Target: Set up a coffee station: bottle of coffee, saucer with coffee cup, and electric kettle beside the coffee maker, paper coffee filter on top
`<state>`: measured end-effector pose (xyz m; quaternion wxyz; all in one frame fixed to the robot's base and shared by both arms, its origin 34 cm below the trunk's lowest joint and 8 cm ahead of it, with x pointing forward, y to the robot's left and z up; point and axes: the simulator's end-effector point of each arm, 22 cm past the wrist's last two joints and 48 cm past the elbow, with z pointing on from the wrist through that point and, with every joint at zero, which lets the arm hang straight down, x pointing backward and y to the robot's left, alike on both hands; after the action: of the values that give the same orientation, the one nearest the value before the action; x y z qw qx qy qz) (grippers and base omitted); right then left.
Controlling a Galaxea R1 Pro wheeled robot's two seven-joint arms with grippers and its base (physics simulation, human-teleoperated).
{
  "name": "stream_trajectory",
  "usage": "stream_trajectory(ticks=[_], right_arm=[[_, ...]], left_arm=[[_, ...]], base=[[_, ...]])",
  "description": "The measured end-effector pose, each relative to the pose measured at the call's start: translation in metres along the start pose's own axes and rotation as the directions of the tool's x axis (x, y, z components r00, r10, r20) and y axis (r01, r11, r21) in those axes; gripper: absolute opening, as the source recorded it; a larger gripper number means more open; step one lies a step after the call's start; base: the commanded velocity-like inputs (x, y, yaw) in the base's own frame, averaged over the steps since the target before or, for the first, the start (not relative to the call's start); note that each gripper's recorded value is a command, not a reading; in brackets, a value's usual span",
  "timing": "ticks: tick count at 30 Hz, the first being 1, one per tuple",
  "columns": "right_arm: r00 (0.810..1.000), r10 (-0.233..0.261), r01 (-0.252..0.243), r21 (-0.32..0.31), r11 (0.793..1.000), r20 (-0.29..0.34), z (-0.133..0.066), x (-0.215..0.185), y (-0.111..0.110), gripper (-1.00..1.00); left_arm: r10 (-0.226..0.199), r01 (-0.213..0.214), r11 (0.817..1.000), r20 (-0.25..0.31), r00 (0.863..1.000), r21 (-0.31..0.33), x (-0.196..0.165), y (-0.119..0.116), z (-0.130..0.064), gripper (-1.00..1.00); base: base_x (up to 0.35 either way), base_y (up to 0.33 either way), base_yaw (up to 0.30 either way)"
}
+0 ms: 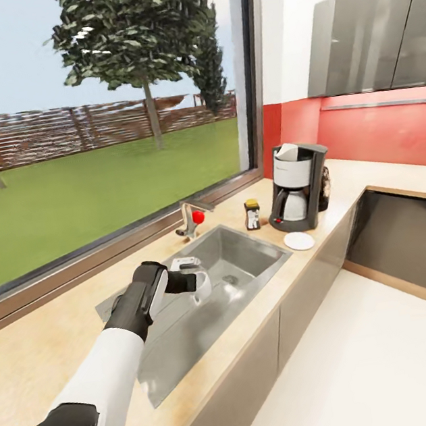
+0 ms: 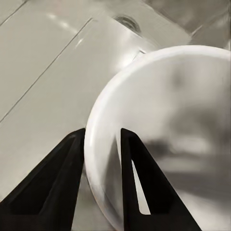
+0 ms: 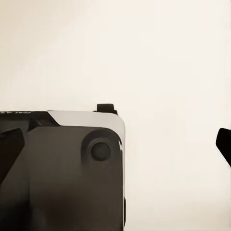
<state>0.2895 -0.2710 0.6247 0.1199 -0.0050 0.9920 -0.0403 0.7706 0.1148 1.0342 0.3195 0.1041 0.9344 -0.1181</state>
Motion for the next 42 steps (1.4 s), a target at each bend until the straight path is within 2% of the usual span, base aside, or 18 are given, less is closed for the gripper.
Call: stream_trajectory(ticks=[17,35,42], right_arm=[[1.000,0.004,-0.004,-0.001,1.000,-0.001,-0.0001,0.0002,0.0016,1.00],[1.000,0.004,-0.004,-0.002,1.000,-0.001,-0.0002,0.0001,0.0023,1.00],[1.000,0.005,-0.005,-0.001,1.000,-0.001,-0.0001,0.0001,0.0018,1.00]], left_arm=[[0.000,0.000,1.000,0.000,1.000,0.000,0.0000,-0.0003,0.0000,-1.00],[0.000,0.000,1.000,0.000,1.000,-0.001,0.0001,0.0008,-0.0002,-1.00],[0.000,0.000,1.000,0.001,1.000,-0.001,-0.0001,0.0007,-0.0001,-1.00]], base=[[0.150,-0.264,0.004],[0.159,-0.263,0.249],[0.162,-0.262,0.060]])
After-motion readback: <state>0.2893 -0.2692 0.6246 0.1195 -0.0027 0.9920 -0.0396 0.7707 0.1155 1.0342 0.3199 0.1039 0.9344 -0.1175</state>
